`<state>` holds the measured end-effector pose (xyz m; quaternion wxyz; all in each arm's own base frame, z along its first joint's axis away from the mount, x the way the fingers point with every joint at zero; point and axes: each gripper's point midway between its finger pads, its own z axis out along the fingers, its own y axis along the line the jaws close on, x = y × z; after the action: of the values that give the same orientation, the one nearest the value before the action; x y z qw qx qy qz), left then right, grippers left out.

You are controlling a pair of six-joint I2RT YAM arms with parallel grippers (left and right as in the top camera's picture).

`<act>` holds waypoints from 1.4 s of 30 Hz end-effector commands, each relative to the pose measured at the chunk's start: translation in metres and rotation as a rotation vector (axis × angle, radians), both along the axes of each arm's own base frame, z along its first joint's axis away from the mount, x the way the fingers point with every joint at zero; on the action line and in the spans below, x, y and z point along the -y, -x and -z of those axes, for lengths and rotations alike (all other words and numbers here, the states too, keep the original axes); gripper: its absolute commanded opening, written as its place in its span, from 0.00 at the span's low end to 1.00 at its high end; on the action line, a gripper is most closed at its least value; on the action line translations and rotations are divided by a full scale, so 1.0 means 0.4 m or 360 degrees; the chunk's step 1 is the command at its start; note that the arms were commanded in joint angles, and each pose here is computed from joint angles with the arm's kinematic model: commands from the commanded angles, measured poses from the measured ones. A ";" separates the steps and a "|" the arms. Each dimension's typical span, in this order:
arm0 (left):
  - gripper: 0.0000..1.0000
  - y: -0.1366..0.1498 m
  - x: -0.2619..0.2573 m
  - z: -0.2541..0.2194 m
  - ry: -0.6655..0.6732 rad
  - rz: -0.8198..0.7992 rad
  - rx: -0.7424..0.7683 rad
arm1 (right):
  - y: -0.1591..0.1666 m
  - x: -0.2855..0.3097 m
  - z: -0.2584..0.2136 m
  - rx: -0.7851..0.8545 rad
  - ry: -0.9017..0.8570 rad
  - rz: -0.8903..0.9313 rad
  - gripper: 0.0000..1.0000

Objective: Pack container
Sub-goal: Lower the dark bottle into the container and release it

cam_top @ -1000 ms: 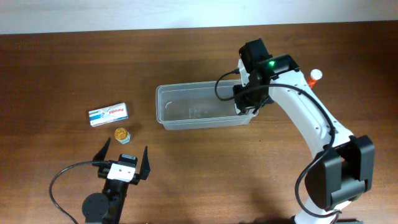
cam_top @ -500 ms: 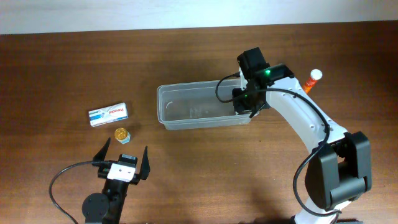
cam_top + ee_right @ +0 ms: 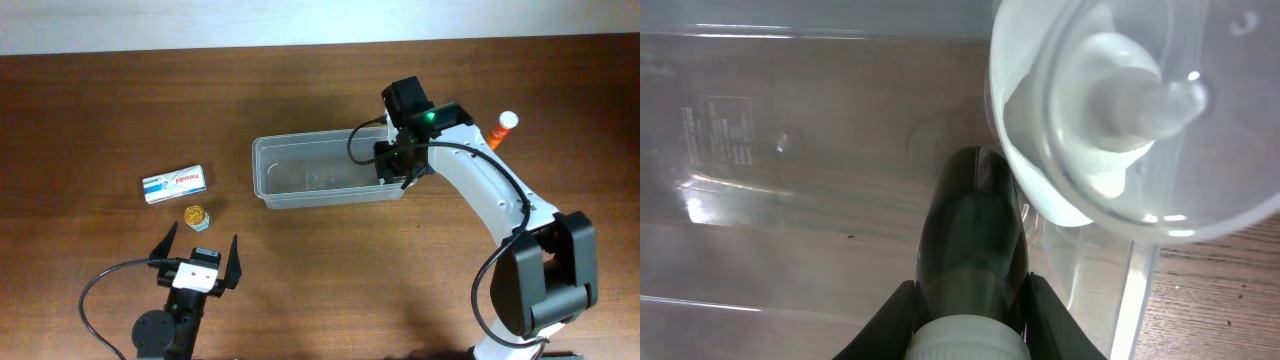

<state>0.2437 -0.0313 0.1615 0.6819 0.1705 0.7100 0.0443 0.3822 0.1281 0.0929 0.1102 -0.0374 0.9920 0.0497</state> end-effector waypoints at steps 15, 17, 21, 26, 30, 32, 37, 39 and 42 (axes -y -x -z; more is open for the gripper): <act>0.99 -0.001 -0.007 0.004 0.0004 -0.0022 0.0003 | -0.001 0.001 0.006 0.0007 0.0027 0.0008 0.36; 0.99 -0.001 -0.007 0.004 0.0004 -0.0022 0.0002 | -0.001 0.001 0.006 0.0007 0.0027 0.0008 0.36; 0.99 -0.001 -0.007 0.004 0.0004 -0.0022 0.0003 | -0.001 0.001 0.006 0.0007 0.0026 0.0008 0.36; 0.99 -0.001 -0.007 0.004 0.0004 -0.0022 0.0003 | -0.002 0.000 0.005 0.0009 0.0025 0.0008 0.36; 0.99 -0.001 -0.007 0.004 0.0004 -0.0022 0.0003 | -0.007 -0.006 -0.002 0.0020 0.0005 -0.0002 0.36; 0.99 -0.001 -0.007 0.004 0.0004 -0.0022 0.0003 | -0.012 -0.018 -0.012 0.0028 -0.0034 -0.0011 0.36; 0.99 -0.001 -0.007 0.004 0.0005 -0.0022 0.0002 | -0.018 -0.075 -0.048 0.0057 -0.0163 -0.0155 0.36; 0.99 -0.001 -0.007 0.004 0.0004 -0.0022 0.0003 | -0.015 -0.109 -0.062 0.0081 -0.0184 -0.0241 0.36; 0.99 -0.001 -0.007 0.004 0.0004 -0.0022 0.0003 | -0.008 -0.159 -0.075 0.0115 -0.0197 -0.0316 0.36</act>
<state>0.2437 -0.0313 0.1615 0.6819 0.1705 0.7100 0.0443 0.3879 0.1612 0.1120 0.1306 -0.0862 0.9830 0.0964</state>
